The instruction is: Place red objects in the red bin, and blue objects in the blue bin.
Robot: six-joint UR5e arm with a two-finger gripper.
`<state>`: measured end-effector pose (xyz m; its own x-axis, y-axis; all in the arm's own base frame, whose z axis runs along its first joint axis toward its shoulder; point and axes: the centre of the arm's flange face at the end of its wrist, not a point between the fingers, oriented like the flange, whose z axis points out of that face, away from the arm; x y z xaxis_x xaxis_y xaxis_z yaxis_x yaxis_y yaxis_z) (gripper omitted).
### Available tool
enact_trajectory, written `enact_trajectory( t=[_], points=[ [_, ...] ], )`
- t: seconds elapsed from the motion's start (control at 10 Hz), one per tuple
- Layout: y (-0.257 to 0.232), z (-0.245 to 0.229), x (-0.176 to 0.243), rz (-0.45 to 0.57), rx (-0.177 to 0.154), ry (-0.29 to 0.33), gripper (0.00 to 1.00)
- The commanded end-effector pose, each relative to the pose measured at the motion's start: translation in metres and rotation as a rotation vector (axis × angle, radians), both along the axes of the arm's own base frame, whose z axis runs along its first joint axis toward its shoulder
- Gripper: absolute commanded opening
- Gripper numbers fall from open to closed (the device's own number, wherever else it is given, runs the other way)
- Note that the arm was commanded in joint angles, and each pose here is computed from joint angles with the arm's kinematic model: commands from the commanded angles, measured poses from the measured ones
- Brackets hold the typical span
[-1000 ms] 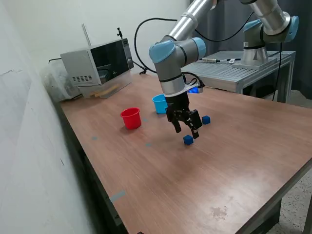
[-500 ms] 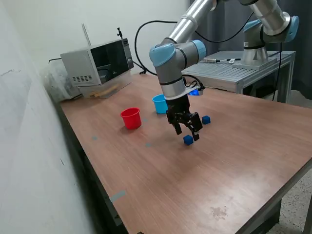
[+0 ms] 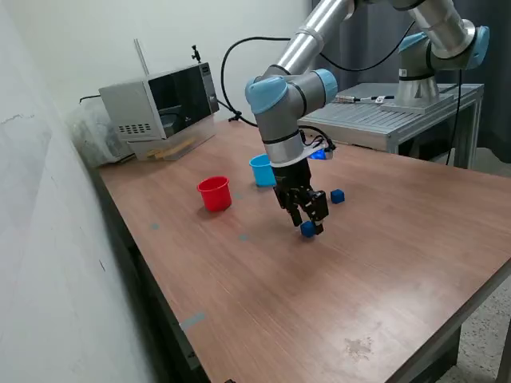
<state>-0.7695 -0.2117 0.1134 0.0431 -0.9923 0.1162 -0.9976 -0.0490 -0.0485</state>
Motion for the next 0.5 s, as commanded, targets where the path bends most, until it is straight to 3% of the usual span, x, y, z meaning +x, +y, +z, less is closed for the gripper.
enact_trajectory(
  t=[0.0, 0.2, 0.4],
  points=[
    [0.001, -0.004, 0.000, 0.001, 0.013, -0.004, 0.00],
    [0.006, 0.006, -0.002, 0.001, 0.060, 0.015, 0.00],
    [0.009, 0.055, 0.000, -0.005, 0.064, 0.066, 0.00]
  ],
)
